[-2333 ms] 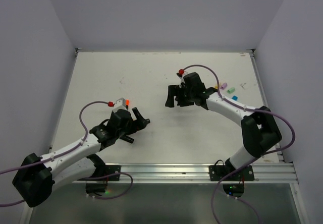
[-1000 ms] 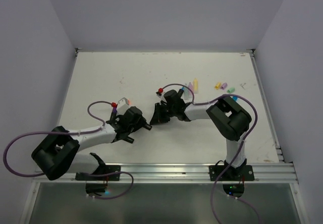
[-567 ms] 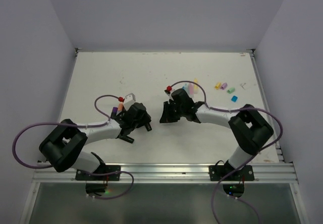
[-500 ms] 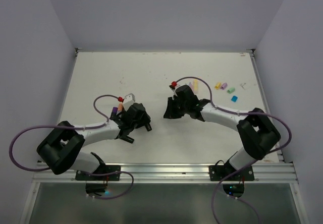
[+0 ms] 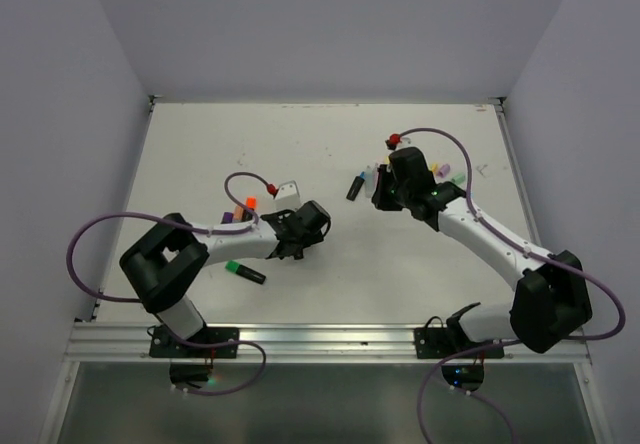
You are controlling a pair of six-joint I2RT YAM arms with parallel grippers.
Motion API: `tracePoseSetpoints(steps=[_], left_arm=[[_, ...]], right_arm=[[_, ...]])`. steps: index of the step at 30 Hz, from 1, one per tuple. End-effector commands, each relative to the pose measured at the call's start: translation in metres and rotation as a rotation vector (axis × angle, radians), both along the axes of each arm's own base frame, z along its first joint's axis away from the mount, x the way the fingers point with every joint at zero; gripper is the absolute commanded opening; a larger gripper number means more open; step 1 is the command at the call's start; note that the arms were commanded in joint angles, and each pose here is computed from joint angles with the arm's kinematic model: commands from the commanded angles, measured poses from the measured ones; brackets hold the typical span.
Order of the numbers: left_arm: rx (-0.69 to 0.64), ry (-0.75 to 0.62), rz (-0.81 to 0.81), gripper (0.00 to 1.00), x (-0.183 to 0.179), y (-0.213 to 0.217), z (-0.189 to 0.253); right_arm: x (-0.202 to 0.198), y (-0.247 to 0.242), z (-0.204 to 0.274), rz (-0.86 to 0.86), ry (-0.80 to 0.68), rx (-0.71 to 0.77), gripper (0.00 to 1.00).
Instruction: Open the pen caps
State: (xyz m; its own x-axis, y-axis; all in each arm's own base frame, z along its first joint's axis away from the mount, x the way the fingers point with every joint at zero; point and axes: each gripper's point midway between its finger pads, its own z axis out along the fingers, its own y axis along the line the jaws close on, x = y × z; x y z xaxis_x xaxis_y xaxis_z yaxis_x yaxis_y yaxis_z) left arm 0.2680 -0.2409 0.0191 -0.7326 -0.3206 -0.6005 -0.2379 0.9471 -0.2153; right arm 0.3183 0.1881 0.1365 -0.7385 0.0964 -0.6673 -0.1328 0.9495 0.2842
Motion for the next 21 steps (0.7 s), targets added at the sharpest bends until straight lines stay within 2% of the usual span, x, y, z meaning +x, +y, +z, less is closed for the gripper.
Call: tracePoseSetpoints(steps=[1,5,8,15,21], left_arm=[[0.152,0.164,0.097,0.72,-0.043,0.038,-0.045],[0.198,0.182,0.086,0.68,-0.057,0.044,-0.052],[0.267,0.190,0.073,0.61,-0.064,0.046,-0.054],[0.357,0.210,0.001,0.55,-0.098,0.045,-0.071],[0.388,0.215,0.014,0.37,-0.104,0.058,-0.085]], right_arm=[[-0.001,-0.021,0.022,-0.033,-0.063,-0.041,0.14],[-0.003,-0.026,0.030,-0.043,-0.085,-0.041,0.15],[-0.002,-0.021,0.032,-0.032,-0.088,-0.013,0.15],[-0.003,-0.022,0.031,-0.034,-0.093,-0.013,0.15],[-0.005,-0.021,0.027,-0.032,-0.089,-0.004,0.15]])
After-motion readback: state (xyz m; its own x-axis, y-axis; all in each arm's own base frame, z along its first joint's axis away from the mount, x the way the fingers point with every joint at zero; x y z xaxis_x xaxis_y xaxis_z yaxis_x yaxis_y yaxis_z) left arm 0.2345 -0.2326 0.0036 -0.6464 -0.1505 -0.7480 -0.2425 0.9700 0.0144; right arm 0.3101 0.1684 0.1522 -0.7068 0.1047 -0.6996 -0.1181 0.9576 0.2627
